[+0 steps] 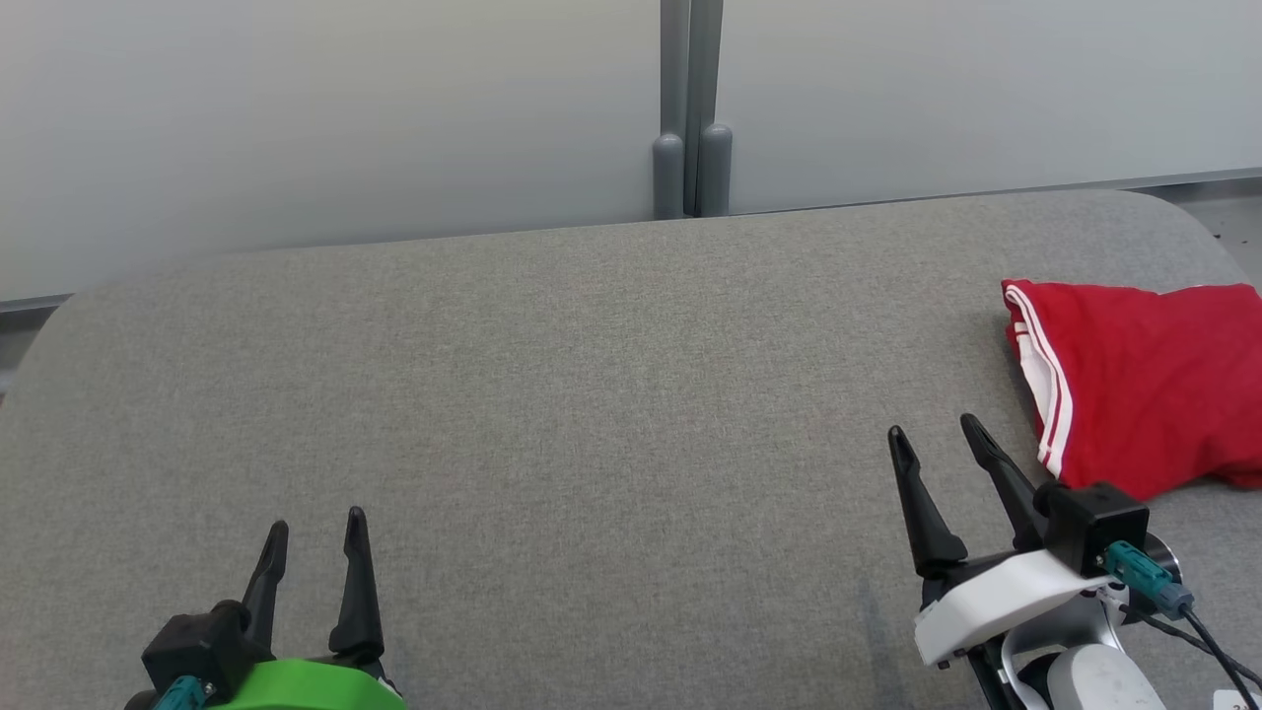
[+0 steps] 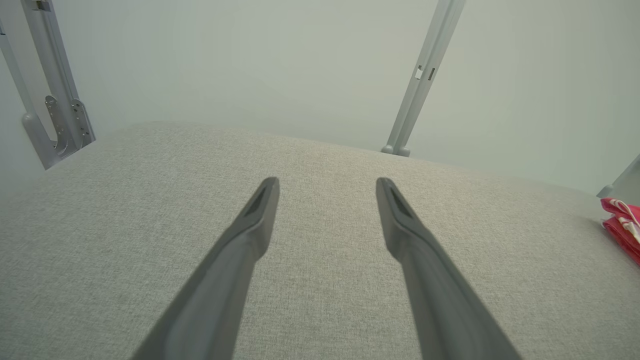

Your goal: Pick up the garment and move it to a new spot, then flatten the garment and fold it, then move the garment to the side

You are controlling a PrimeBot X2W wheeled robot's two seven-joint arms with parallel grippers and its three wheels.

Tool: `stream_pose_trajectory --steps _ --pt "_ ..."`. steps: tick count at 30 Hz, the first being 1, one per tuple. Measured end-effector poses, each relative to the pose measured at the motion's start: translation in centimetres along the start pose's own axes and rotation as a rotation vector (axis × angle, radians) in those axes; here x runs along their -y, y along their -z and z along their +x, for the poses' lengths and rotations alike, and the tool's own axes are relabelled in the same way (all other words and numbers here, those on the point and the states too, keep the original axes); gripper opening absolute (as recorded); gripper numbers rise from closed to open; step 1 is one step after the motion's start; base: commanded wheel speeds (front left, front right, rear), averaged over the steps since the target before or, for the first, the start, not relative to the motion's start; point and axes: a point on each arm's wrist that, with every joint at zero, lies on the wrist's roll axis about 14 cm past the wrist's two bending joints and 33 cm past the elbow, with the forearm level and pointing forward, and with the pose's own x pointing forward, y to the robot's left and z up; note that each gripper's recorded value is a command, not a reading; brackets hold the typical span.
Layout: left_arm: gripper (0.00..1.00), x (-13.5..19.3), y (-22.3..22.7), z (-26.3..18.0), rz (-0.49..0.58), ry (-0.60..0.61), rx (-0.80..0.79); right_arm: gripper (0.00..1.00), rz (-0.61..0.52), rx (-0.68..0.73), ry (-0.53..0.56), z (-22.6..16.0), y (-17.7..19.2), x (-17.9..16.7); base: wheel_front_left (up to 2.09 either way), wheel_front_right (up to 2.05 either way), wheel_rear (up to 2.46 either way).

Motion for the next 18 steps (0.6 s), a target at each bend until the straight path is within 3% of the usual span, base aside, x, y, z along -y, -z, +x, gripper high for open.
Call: stream_pose_trajectory --steps 10,11,18 --pt "1.0 0.0 0.0 0.0 0.02 0.004 0.001 1.0 -0.006 0.002 0.001 0.1 -0.2 0.1 0.0 0.0 0.0" --pt "0.0 0.0 0.1 0.0 0.021 0.002 -0.002 0.0 -0.005 -0.004 0.003 0.1 0.0 0.1 0.0 0.0 0.0" --pt "0.0 0.1 2.2 -0.5 -0.033 -0.017 -0.07 0.0 0.06 -0.07 0.024 -0.9 2.3 0.4 0.0 0.0 0.0"
